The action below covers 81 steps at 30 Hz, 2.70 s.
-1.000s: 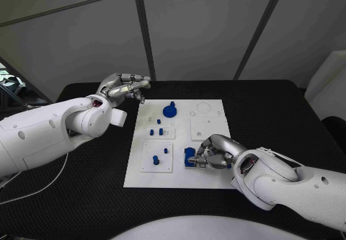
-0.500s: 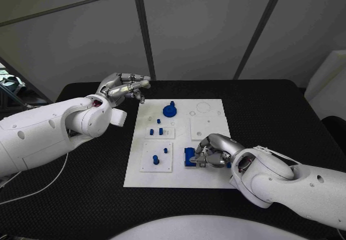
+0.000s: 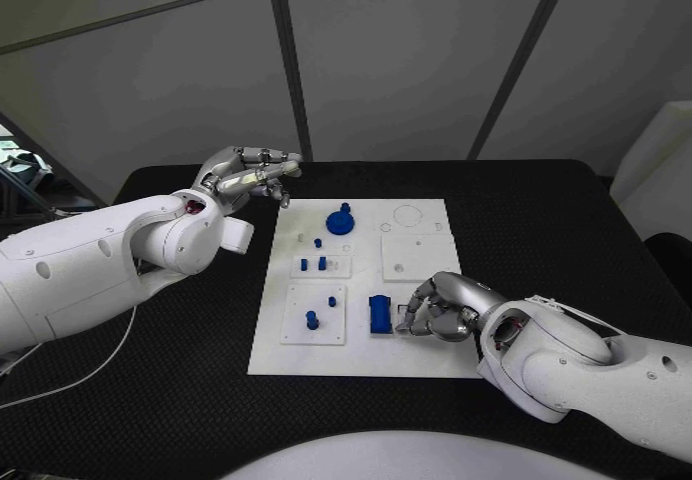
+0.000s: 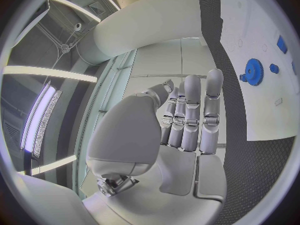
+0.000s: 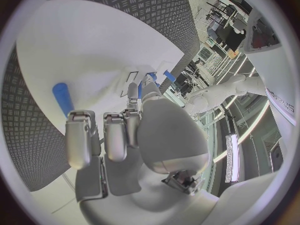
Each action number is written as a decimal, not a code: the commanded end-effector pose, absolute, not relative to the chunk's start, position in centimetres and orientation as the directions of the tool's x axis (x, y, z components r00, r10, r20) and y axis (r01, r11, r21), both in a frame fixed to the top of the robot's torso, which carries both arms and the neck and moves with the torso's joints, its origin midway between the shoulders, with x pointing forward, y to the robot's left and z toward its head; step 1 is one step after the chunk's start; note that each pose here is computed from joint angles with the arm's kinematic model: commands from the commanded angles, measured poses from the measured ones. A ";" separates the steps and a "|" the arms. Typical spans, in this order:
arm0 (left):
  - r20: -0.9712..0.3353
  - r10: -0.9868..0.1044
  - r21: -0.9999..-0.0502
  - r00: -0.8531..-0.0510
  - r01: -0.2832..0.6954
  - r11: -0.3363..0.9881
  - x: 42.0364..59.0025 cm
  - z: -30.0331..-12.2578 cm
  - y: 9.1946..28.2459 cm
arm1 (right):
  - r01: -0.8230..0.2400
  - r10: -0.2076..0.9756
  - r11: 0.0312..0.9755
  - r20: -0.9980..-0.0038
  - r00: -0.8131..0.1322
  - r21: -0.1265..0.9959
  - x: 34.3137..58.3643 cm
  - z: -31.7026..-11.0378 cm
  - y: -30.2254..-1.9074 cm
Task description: Assemble the parts on the task board
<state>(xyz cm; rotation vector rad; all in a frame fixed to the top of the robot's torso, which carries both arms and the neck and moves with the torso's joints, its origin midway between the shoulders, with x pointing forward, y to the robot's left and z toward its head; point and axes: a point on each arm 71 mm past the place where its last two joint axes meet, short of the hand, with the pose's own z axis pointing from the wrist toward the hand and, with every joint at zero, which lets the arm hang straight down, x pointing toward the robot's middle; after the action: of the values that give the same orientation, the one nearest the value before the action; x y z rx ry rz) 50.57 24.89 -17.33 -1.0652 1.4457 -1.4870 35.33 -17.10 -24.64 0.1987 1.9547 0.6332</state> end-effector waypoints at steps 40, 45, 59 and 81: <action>0.047 -0.936 -0.999 -0.348 -0.023 -0.041 50.6 -17.7 24.6 | -0.085 0.209 0.961 -0.894 -0.397 0.263 35.7 -24.0 -24.0; 0.047 -0.937 -0.999 -0.347 -0.024 -0.041 50.6 -17.7 24.6 | -0.090 0.176 0.969 -0.895 -0.409 0.232 35.8 -24.2 -23.9; 0.046 -0.937 -0.999 -0.346 -0.026 -0.039 50.5 -17.7 24.8 | -0.135 0.059 0.983 -0.904 -0.424 0.128 35.9 -24.6 -23.3; 0.046 -0.937 -0.999 -0.347 -0.025 -0.040 50.5 -17.7 24.7 | -0.143 0.145 0.967 -0.916 -0.374 0.212 35.2 -23.5 -21.9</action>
<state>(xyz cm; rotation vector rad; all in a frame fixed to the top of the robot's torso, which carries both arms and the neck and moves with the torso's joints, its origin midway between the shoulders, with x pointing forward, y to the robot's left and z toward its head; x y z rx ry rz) 50.52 24.89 -17.83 -1.0696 1.4587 -1.4775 35.31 -21.87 -23.59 -0.0610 1.9279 0.2804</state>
